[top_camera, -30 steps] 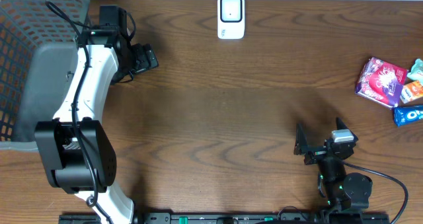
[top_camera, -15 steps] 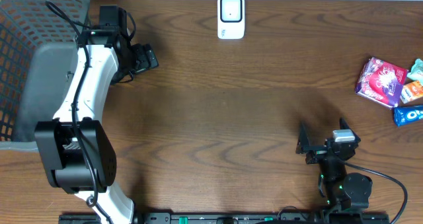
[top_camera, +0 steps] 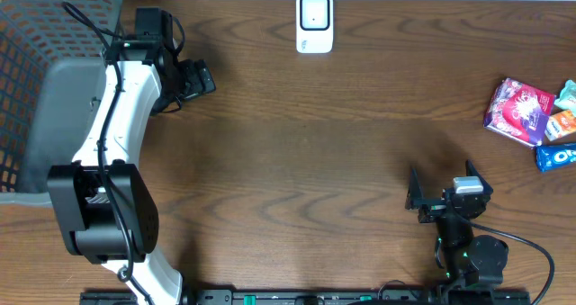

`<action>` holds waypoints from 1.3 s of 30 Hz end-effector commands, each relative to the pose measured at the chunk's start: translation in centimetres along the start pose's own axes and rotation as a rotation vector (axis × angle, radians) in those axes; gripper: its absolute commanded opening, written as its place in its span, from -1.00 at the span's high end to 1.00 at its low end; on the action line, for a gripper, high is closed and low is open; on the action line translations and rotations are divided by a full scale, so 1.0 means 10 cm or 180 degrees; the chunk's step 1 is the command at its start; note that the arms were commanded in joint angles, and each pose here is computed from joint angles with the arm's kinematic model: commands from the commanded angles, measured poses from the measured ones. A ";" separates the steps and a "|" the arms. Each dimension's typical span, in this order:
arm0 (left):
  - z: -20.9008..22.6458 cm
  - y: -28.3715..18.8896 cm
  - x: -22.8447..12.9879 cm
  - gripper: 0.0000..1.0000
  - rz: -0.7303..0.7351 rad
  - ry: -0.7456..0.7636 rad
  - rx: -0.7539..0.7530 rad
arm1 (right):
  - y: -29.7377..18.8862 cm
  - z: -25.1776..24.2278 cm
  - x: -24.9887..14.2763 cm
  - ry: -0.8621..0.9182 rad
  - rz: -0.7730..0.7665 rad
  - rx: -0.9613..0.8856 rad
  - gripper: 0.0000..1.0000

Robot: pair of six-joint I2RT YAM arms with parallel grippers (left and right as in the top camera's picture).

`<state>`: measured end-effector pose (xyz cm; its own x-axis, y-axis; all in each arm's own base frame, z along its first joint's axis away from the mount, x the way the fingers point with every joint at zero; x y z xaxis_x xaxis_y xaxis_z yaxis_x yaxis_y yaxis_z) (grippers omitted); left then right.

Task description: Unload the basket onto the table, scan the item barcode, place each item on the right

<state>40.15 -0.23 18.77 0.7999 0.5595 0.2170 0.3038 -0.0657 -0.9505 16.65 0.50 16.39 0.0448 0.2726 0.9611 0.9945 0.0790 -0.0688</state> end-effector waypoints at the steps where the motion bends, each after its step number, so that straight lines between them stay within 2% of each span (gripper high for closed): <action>1: 0.02 0.01 0.01 -0.96 -0.0015 0.0027 0.0053 | 0.00 0.00 0.00 -0.0045 -0.0014 0.0012 -0.98; 30: 0.01 -0.01 0.01 -0.96 -0.0032 0.0028 0.0042 | 0.00 0.00 0.00 -0.0045 -0.0013 0.0013 -0.99; 34: 0.08 -0.22 0.06 -0.96 -0.0323 0.0028 0.0238 | 0.00 0.00 0.00 -0.0045 -0.0013 0.0013 -0.99; 39: 0.15 -0.84 -0.10 -0.96 -0.0546 0.0030 0.0156 | 0.00 0.00 0.00 -0.0045 -0.0013 0.0013 -0.99</action>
<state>38.58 0.54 21.29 0.7807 0.5609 0.2755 0.3211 0.0181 -0.9469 16.65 0.53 16.39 0.0439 0.2733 0.9609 0.9943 0.0820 -0.0688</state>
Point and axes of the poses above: each gripper's point midway between its finger pads, its own y axis out along the fingers, its own z axis along the line the jaws close on, x = y × z, the point moved 8 cm from there along -y, back along the fingers, and after that the axes turned 12 degrees about -y, right-handed, at the moved point
